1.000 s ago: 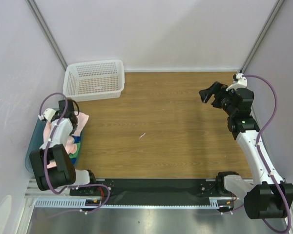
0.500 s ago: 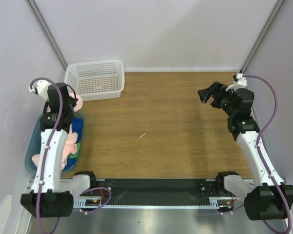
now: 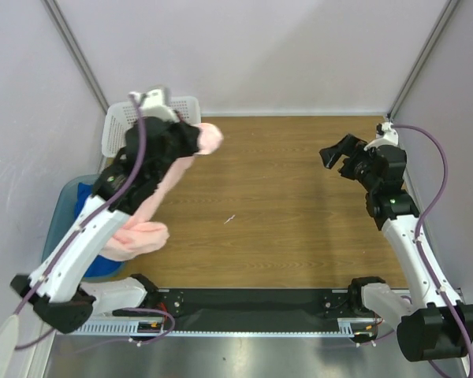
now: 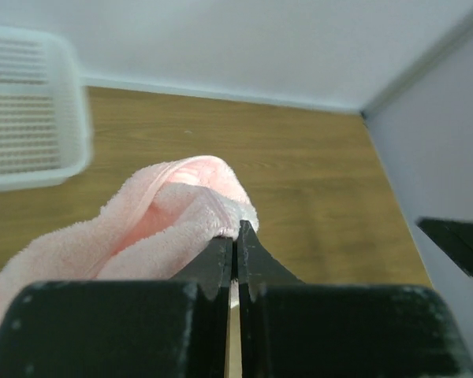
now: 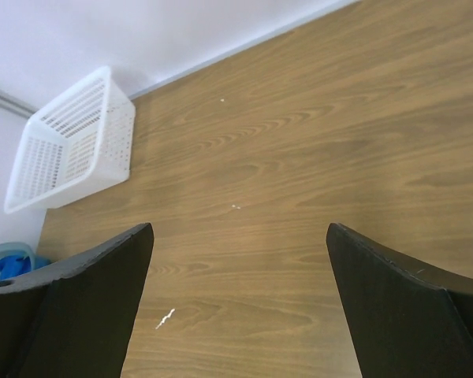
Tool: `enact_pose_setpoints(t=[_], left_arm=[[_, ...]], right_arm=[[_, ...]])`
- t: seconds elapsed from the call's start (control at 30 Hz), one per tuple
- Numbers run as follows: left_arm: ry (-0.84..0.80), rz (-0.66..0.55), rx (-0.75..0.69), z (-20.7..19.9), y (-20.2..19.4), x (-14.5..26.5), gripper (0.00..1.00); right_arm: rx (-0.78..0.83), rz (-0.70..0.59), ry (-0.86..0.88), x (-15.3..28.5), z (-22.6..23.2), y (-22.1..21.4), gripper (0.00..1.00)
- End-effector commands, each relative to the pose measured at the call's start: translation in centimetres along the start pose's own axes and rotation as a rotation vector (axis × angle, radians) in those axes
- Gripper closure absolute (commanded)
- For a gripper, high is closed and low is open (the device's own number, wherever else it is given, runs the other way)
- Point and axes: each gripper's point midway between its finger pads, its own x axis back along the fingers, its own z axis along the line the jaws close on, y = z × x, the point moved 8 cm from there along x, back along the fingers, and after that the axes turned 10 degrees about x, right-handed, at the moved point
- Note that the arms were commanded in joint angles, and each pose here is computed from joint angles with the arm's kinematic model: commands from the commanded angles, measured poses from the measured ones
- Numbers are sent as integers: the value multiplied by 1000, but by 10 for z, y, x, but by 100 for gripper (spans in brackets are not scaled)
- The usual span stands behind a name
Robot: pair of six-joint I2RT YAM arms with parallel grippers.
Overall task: Fold and stack the towels
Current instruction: Move the towel to the center of the board
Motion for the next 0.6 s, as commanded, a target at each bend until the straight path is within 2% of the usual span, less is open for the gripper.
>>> enact_pose_setpoints(t=[0.0, 0.27, 0.3, 0.37, 0.4, 0.57], left_arm=[[-211, 13, -43, -54, -6, -9, 100], [-485, 186, -72, -138, -93, -35, 100], [-508, 240, -80, -142, -113, -44, 100], [-569, 267, -46, -156, -133, -45, 100], [-562, 313, -53, -154, -159, -54, 100], [-624, 442, -68, -171, -232, -63, 100]], right_arm=[[-28, -55, -80, 15, -1, 21, 0], [-109, -34, -309, 41, -38, 24, 0], [-112, -35, -328, 44, -40, 23, 0], [-115, -32, -358, 53, -44, 21, 0], [-115, -37, -383, 55, -46, 21, 0], [-112, -14, -406, 61, -50, 8, 0]])
